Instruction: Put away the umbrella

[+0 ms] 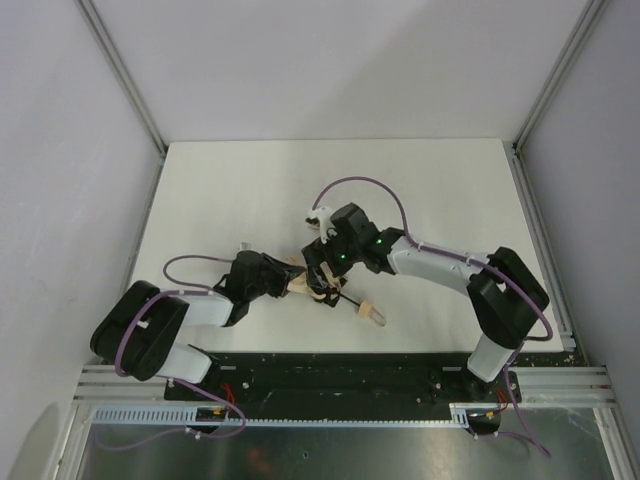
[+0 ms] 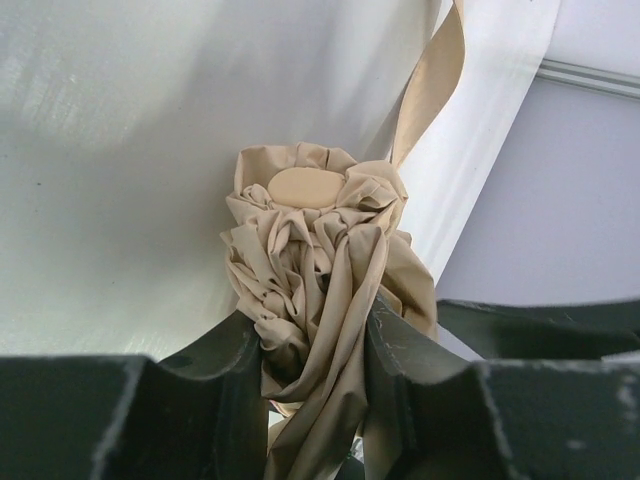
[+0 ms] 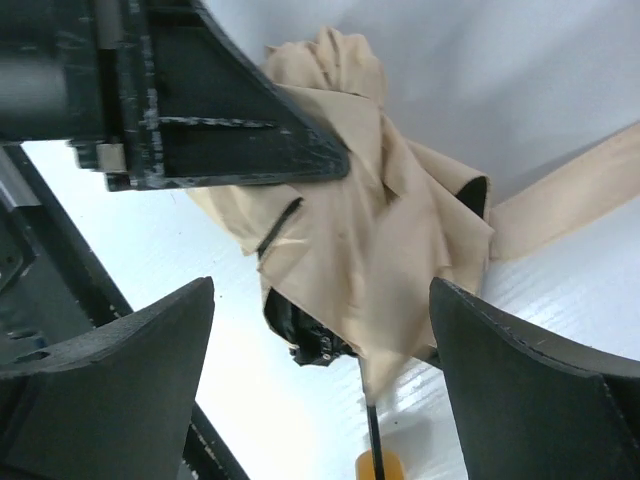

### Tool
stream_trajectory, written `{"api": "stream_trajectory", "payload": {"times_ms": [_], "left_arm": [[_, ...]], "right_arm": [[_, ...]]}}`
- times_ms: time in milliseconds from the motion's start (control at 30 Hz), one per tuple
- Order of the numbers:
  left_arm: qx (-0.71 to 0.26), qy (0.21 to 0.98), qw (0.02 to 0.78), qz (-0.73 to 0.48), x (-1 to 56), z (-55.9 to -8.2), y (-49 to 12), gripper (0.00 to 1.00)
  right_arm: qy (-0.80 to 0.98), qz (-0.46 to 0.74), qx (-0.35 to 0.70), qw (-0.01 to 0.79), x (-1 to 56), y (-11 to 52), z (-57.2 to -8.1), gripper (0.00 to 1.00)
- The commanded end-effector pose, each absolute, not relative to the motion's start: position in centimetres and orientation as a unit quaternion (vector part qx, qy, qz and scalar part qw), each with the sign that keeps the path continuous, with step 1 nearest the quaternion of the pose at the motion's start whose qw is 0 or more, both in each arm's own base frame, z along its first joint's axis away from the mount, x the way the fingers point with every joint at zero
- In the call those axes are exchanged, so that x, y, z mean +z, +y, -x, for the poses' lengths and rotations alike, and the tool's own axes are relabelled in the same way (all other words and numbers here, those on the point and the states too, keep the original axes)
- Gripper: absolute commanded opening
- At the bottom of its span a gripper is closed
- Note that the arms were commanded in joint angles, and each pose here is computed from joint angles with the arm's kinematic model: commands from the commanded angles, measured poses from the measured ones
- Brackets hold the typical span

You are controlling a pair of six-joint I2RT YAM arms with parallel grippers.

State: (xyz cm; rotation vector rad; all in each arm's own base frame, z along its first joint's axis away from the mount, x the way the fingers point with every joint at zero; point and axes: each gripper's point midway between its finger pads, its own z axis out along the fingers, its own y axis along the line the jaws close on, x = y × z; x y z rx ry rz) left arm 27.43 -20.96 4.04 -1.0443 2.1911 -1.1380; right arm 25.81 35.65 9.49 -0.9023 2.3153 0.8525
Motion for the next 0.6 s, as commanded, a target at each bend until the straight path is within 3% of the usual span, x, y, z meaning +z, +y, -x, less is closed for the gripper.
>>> {"api": "stream_trajectory", "payload": {"times_ms": [0, 333, 400, 567], "left_arm": [[-0.365, 0.823, 0.205, 0.384, 1.3, -25.8, -20.0, 0.00], [-0.338, 0.831, 0.166, 0.409, 0.8, -25.3, -20.2, 0.00], [-0.332, 0.832, 0.160, 0.414, 0.9, -25.3, -20.1, 0.00], [-0.322, 0.837, 0.152, 0.416, 1.2, -25.4, -20.4, 0.00]], "right_arm": [[0.835, 0.383, 0.213, 0.333, 9.8, 35.8, -26.3, 0.91], [0.813, 0.429, 0.051, 0.391, 4.6, 37.4, -25.7, 0.85], [0.811, 0.430, 0.017, 0.395, 3.1, 36.9, -25.9, 0.79], [0.810, 0.423, -0.044, 0.404, 0.9, 35.2, -26.3, 0.48]]}}
